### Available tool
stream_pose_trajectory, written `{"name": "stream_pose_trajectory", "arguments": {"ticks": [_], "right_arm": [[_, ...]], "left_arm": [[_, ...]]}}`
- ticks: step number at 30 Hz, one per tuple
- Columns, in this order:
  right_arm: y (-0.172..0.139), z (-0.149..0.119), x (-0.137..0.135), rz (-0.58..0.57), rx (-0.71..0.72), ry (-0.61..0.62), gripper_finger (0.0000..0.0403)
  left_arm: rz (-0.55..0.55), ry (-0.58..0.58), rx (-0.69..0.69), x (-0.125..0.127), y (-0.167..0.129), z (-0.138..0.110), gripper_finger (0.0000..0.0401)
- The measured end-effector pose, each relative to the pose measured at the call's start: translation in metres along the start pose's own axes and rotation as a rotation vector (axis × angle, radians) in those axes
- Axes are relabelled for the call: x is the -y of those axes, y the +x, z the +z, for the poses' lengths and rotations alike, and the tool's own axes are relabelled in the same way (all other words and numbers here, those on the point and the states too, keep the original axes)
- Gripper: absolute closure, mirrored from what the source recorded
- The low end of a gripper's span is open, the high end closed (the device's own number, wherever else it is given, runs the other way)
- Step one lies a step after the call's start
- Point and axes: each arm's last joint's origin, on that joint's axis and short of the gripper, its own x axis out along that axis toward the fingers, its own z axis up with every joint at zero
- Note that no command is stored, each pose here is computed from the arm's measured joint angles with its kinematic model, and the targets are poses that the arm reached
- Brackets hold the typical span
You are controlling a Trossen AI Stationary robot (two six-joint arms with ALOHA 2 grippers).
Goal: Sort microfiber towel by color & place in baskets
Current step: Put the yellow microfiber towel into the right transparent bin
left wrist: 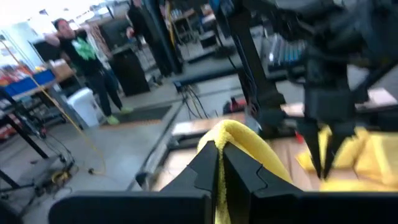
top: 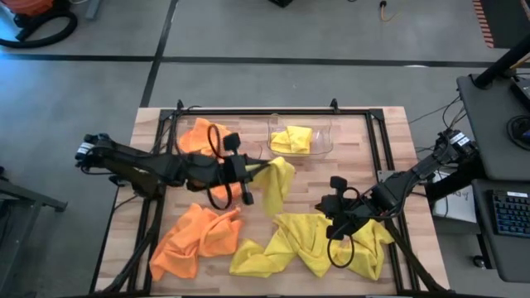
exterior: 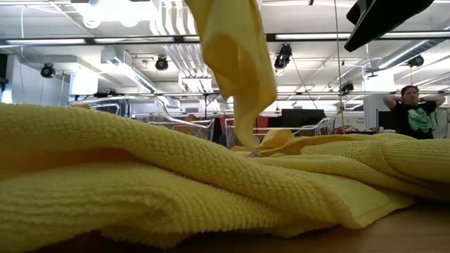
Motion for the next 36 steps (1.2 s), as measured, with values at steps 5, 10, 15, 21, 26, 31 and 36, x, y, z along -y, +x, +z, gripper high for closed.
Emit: {"name": "stream_pose_trajectory", "arguments": {"ticks": [5,10,15,21,26,31,36], "right_arm": [[0.0,0.0,0.0,0.0,0.0,-0.044,0.039],[-0.003,0.001,0.002,0.005,0.011,-0.095,0.039],[-0.012,0.003,0.006,0.018,0.04,-0.117,0.039],[-0.027,0.006,0.015,0.006,0.104,-0.152,0.039],[-0.033,0.007,0.02,-0.038,0.139,-0.154,0.039],[-0.032,0.006,0.02,-0.053,0.142,-0.152,0.039],[-0.03,0.004,0.02,-0.058,0.137,-0.155,0.039]], "left_arm": [[0.021,0.012,0.064,-0.017,0.003,0.014,0.0401],[0.066,0.004,0.103,-0.036,0.014,0.02,0.0401],[0.051,-0.014,0.155,-0.058,0.025,0.025,0.0401],[0.116,-0.022,0.156,-0.083,0.043,0.027,0.0401],[0.112,-0.013,0.144,-0.097,0.065,0.022,0.0401],[0.171,-0.004,0.122,-0.115,0.087,0.017,0.0401],[0.18,-0.007,0.095,-0.128,0.109,0.007,0.0401]]}}
